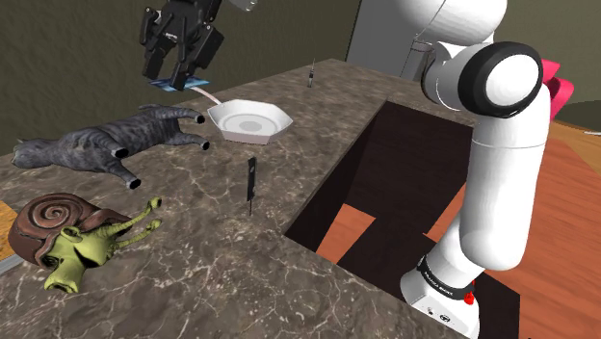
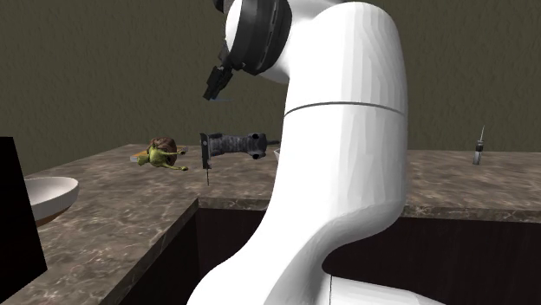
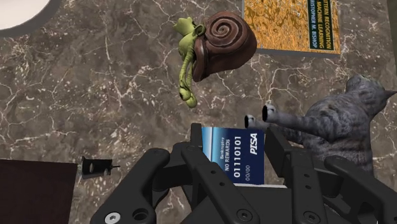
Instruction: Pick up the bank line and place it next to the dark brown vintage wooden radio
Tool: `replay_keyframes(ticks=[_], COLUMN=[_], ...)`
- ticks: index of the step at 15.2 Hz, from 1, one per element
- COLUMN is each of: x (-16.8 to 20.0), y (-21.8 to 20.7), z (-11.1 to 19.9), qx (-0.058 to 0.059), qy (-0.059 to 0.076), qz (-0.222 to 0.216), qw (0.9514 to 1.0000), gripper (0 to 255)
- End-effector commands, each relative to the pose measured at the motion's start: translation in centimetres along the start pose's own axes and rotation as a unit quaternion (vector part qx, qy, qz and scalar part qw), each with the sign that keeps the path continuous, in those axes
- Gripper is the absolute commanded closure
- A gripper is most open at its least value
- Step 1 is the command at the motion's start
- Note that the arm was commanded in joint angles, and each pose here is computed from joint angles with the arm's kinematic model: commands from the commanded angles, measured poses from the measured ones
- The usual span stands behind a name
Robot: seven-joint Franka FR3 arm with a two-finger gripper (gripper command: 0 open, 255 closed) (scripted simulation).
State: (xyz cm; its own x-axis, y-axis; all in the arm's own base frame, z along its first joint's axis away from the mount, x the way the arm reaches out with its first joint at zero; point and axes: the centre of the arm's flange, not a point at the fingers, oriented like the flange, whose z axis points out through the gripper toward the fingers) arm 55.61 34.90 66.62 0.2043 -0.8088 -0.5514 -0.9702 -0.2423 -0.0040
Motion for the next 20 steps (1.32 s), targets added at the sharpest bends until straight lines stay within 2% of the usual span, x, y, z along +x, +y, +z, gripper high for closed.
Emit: replay_keyframes(ticks=[1, 6, 20], x=[-0.5, -1.9, -13.3], y=[0.0, 0.0, 12.6], z=[-0.9, -3.1, 4.3], qx=[0.0, 0.0, 0.0], qy=[0.0, 0.0, 0.0], qz=[0.0, 0.0, 0.0], qw=[1.0, 1.0, 1.0], gripper=[255, 255, 255])
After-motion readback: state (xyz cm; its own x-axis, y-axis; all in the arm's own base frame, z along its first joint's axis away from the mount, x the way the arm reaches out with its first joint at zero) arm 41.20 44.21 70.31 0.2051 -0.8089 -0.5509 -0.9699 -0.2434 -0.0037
